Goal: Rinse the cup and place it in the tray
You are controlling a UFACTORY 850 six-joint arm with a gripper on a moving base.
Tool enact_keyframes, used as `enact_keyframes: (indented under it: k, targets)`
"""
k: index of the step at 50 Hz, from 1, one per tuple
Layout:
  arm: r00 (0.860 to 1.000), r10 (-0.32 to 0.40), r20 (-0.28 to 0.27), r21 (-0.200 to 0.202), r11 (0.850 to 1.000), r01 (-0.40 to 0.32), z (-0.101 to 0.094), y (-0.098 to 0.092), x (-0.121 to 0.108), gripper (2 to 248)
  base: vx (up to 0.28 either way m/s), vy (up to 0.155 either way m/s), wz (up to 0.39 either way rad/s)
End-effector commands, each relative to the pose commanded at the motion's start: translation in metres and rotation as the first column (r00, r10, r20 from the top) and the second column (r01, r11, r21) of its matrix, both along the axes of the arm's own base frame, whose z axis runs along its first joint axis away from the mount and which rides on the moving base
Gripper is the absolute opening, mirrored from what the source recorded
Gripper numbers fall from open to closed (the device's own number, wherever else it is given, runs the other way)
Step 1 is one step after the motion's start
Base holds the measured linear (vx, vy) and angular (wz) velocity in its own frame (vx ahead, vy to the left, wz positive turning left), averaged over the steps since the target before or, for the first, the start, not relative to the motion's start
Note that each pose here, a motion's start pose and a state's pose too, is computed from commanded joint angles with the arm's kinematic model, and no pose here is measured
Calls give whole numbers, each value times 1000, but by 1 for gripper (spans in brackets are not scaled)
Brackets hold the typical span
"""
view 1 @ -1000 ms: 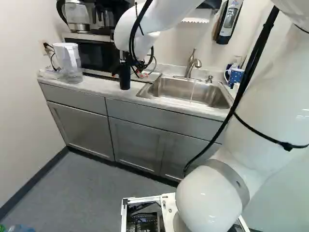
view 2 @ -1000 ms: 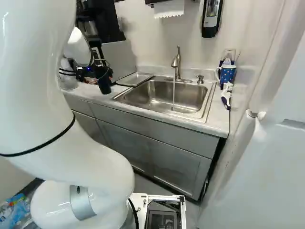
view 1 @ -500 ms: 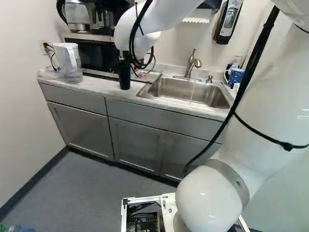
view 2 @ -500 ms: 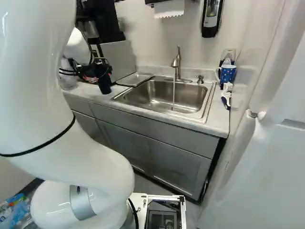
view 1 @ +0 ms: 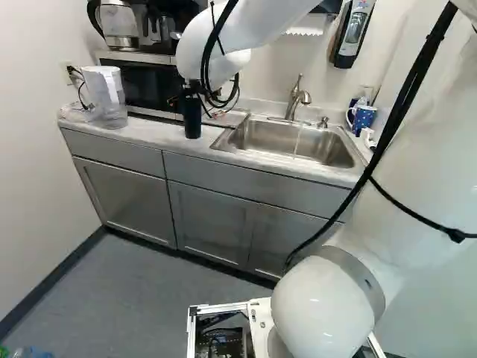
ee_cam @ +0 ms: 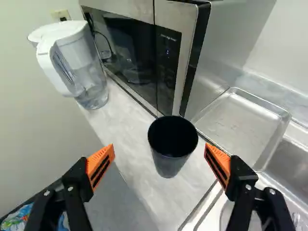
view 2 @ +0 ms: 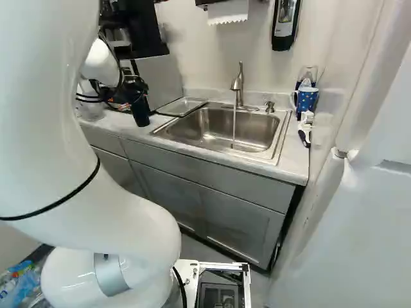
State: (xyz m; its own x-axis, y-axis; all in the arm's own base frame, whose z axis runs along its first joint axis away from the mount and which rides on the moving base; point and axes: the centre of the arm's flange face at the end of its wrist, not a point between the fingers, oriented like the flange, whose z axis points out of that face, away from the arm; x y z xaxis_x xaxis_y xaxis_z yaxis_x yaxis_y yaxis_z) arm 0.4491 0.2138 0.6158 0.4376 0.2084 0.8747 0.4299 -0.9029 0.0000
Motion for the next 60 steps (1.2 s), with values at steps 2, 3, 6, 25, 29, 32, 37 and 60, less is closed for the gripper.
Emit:
enact_keyframes:
  k: [2,3,6,25,29,32,37,60]
  targets:
    - [1000,0,2,1,1000,0,-1,0,1,247,0,0,0]
    - [1000,0,3,1,1000,0,-2,0,1,247,0,0,0]
    - [1000,0,5,2,1000,0,-5,1,2,247,0,0,0]
    - [1000,-5,14,15,1000,5,-21,4,8,247,0,0,0]
    - [1000,-8,17,21,1000,8,-25,4,9,247,0,0,0]
    - [1000,-11,19,26,1000,10,-27,5,10,247,0,0,0]
    - [1000,-15,22,34,999,14,-31,5,11,247,0,0,0]
    - [998,-36,51,77,997,33,-50,8,12,247,0,0,0]
